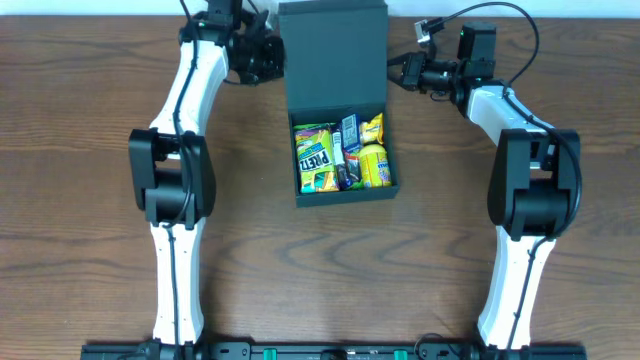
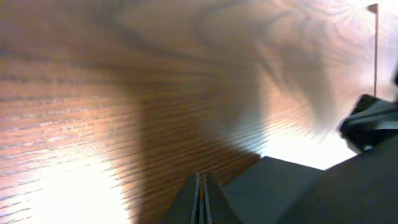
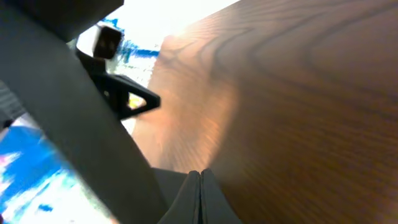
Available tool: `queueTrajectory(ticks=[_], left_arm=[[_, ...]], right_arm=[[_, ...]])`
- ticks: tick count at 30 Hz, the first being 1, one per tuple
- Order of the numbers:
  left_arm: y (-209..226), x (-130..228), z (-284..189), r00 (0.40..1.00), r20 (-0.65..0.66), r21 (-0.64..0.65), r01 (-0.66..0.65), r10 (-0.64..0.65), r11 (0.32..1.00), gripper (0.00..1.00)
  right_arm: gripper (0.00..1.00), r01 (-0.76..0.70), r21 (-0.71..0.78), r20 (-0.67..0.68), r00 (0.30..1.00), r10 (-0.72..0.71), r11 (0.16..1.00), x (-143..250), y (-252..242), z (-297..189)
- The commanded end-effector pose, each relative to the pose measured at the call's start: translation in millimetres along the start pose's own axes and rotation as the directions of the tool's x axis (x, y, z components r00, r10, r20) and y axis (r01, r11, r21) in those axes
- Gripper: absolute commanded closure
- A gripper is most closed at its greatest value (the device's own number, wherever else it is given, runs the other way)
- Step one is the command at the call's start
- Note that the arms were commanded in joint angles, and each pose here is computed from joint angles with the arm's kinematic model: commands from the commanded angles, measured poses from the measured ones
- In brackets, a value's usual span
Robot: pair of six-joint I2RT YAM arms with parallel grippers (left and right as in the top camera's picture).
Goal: Pack container
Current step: 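Push the lid forward with both grippers to fold it shut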
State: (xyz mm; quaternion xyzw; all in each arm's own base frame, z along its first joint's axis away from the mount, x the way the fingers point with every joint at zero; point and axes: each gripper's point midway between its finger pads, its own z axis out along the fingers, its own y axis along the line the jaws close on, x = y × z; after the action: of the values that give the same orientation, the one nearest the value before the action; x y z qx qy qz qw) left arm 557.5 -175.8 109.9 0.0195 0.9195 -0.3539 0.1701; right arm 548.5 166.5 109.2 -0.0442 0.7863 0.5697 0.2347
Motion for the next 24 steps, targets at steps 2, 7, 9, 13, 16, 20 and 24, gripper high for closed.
queueTrajectory(ticks=[2, 7, 9, 13, 16, 20, 24], left_arm=[[-52.0, -26.7, -49.1, 0.982, 0.116, 0.025, -0.153, 0.149, 0.988, 0.94], [-73.0, -32.1, -73.4, 0.968, 0.16, 0.027, -0.199, 0.193, 0.98, 0.94], [-80.7, -33.2, -82.7, 0.963, 0.174, 0.028, -0.212, 0.204, 0.977, 0.94], [-93.6, -31.6, -99.4, 0.948, 0.19, 0.02, -0.264, 0.255, 0.964, 0.94], [-100.6, -29.3, -108.9, 0.939, 0.195, 0.015, -0.29, 0.282, 0.957, 0.94], [-106.4, -22.1, -118.5, 0.938, 0.183, 0.012, -0.301, 0.293, 0.954, 0.94], [-109.8, -13.8, -126.5, 0.937, 0.164, 0.003, -0.314, 0.309, 0.949, 0.94]], right_arm=[[0.99, 0.005, -0.118, -0.074, 0.997, -0.014, 0.993, 10.1, 24.5, 4.6], [0.99, 0.005, -0.142, -0.087, 0.996, -0.018, 0.99, 12.5, 28.6, 3.9], [0.99, 0.011, -0.156, -0.095, 0.995, -0.026, 0.988, 14.0, 30.9, 3.4], [0.99, 0.01, -0.159, -0.097, 0.995, -0.026, 0.987, 14.3, 31.3, 3.3], [0.99, 0.001, -0.16, -0.102, 0.995, -0.017, 0.987, 15.7, 31.2, 3.1], [0.99, -0.034, -0.149, -0.121, 0.993, 0.016, 0.988, 22.0, 27.9, 3.3], [0.99, -0.079, -0.131, -0.149, 0.987, 0.059, 0.988, 32.4, 23.2, 3.4]])
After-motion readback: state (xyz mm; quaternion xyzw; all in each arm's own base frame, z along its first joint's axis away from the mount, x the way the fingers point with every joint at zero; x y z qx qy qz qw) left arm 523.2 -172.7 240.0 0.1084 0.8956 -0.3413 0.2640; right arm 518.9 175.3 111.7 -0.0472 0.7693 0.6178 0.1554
